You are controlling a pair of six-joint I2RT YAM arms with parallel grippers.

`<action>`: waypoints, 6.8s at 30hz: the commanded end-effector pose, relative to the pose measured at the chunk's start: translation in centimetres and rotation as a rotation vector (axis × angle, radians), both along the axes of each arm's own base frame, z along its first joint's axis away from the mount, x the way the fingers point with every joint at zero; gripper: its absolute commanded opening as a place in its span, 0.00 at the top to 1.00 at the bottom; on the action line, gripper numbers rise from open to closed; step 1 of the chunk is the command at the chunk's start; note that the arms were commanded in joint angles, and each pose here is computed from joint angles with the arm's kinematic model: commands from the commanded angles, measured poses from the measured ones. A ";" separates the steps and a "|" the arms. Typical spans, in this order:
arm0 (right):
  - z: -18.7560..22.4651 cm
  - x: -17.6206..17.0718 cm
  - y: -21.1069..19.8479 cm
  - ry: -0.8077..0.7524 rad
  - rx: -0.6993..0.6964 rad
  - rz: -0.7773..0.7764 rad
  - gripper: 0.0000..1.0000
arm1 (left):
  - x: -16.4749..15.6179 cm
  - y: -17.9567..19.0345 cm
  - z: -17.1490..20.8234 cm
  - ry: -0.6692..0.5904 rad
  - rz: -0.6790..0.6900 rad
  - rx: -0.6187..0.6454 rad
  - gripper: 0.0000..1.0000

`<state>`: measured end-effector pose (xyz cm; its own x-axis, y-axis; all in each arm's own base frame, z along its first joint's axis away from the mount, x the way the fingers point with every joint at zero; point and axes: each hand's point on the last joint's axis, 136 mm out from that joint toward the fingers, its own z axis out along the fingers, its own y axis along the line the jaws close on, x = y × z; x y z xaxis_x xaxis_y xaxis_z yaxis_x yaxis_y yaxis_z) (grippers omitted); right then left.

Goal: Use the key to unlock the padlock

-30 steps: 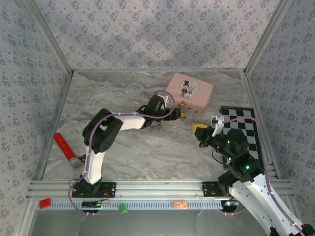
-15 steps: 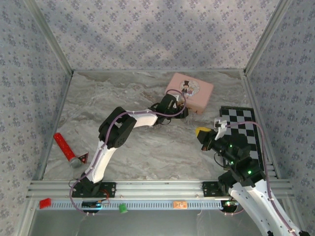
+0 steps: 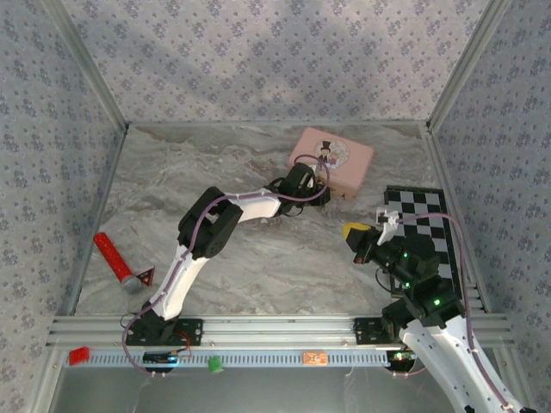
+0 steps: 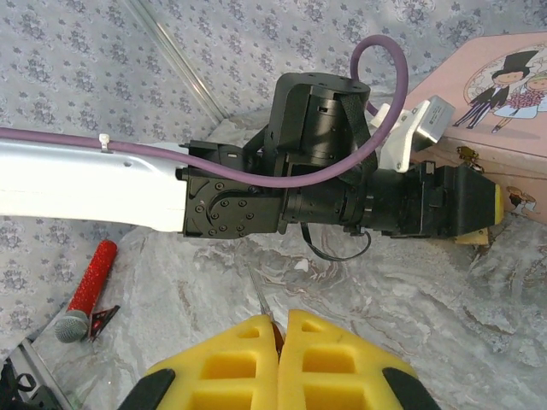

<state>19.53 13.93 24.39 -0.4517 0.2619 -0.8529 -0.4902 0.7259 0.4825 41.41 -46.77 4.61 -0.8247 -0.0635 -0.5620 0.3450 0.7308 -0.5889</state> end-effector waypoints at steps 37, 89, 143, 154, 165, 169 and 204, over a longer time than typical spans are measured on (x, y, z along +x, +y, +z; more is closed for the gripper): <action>-0.8 0.3 -0.1 0.052 0.033 -0.014 1.00 | -0.9 5.4 0.5 0.001 0.100 -0.022 0.87; -4.4 4.6 5.0 0.280 0.044 0.023 1.00 | -13.6 19.4 -0.4 0.339 0.324 -0.063 0.85; -4.3 4.6 6.1 0.292 0.011 0.039 1.00 | -13.9 19.8 -4.1 0.229 0.337 0.085 0.82; -5.0 5.2 6.5 0.332 -0.012 0.016 1.00 | -14.0 19.8 -2.5 0.198 0.327 0.054 0.88; -7.5 5.7 5.3 0.475 -0.029 -0.117 1.00 | -13.2 20.4 -2.0 0.198 0.330 0.013 0.91; -7.4 5.9 5.8 0.503 -0.010 -0.124 1.00 | -13.0 21.1 -1.9 0.210 0.344 -0.024 0.91; -12.7 4.7 12.1 0.618 0.119 -0.068 1.00 | -12.0 22.5 1.1 0.337 0.315 -0.214 0.91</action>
